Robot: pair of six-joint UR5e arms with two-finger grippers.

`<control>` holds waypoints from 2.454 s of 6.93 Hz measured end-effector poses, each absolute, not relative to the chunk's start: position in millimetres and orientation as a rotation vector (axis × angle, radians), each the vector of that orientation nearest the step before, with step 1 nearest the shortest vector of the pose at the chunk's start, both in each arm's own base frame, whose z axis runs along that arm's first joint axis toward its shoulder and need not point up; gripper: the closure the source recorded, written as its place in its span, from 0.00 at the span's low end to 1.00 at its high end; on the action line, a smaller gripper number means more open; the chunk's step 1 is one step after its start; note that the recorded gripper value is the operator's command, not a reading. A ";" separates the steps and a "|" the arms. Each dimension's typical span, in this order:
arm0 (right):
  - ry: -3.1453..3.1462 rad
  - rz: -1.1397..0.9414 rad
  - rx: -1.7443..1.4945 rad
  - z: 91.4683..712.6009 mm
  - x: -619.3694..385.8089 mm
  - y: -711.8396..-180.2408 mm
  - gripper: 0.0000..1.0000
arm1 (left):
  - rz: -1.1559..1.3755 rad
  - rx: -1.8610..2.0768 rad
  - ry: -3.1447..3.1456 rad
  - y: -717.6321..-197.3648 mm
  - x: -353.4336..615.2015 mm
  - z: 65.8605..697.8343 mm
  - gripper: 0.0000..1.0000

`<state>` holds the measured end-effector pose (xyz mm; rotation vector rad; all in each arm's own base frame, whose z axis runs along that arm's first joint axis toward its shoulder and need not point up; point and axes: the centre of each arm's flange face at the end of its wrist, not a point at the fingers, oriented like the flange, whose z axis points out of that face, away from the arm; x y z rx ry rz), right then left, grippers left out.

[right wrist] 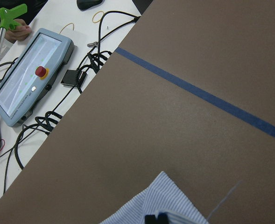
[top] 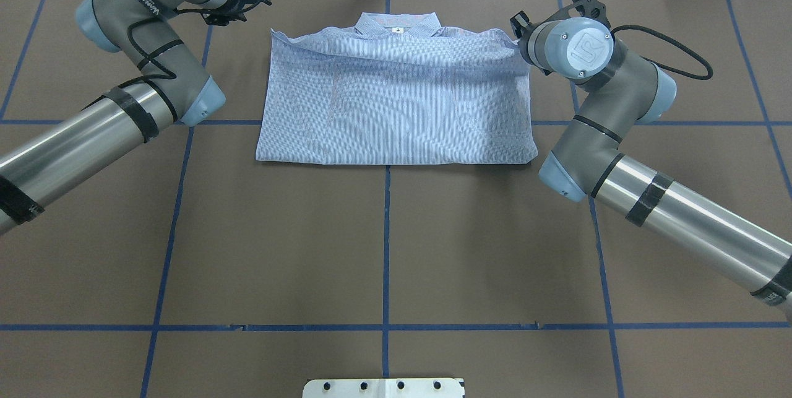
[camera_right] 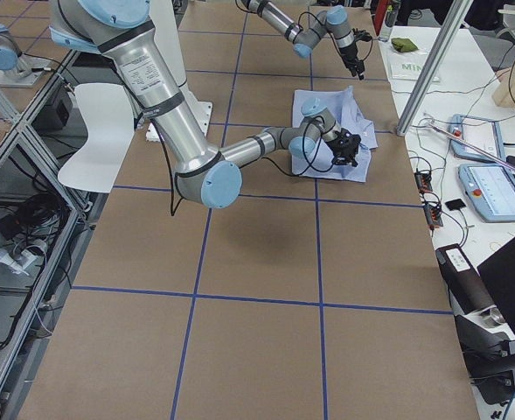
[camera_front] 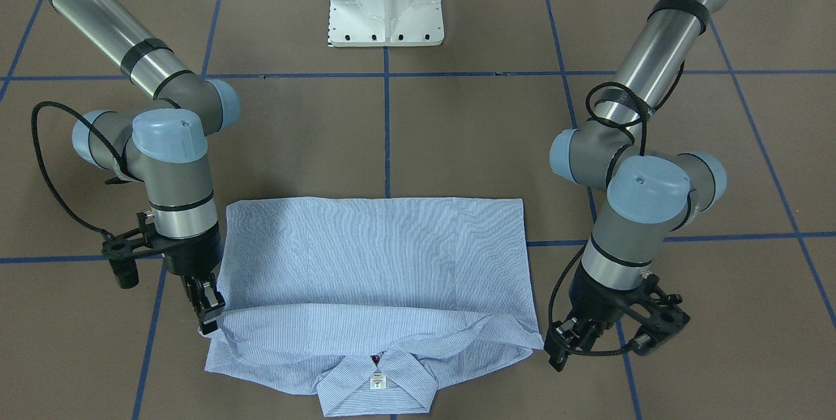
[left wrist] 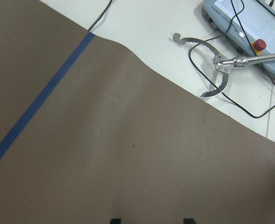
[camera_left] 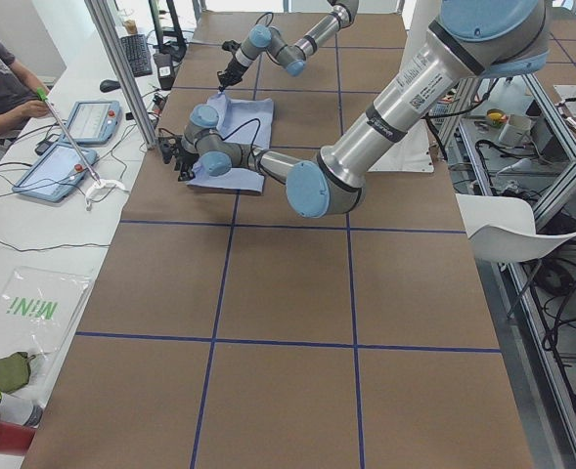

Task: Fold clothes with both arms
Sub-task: 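Lay the hem down near the collar and open both grippers, then move the right gripper down to the folded shirt's side edge nearest it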

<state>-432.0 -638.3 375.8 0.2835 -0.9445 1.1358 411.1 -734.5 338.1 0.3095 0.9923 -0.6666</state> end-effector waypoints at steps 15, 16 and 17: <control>-1.043 0.990 0.005 415.6 -425.2 -452.3 0.09 | -0.645 0.331 1.041 -699.9 371.8 348.3 0.00; -1.036 0.989 0.001 419.5 -426.4 -450.7 0.13 | -0.646 0.331 1.040 -699.7 371.6 349.2 0.00; -1.033 0.988 -0.001 420.6 -427.9 -449.7 0.15 | -0.646 0.331 1.039 -699.6 371.4 350.0 0.00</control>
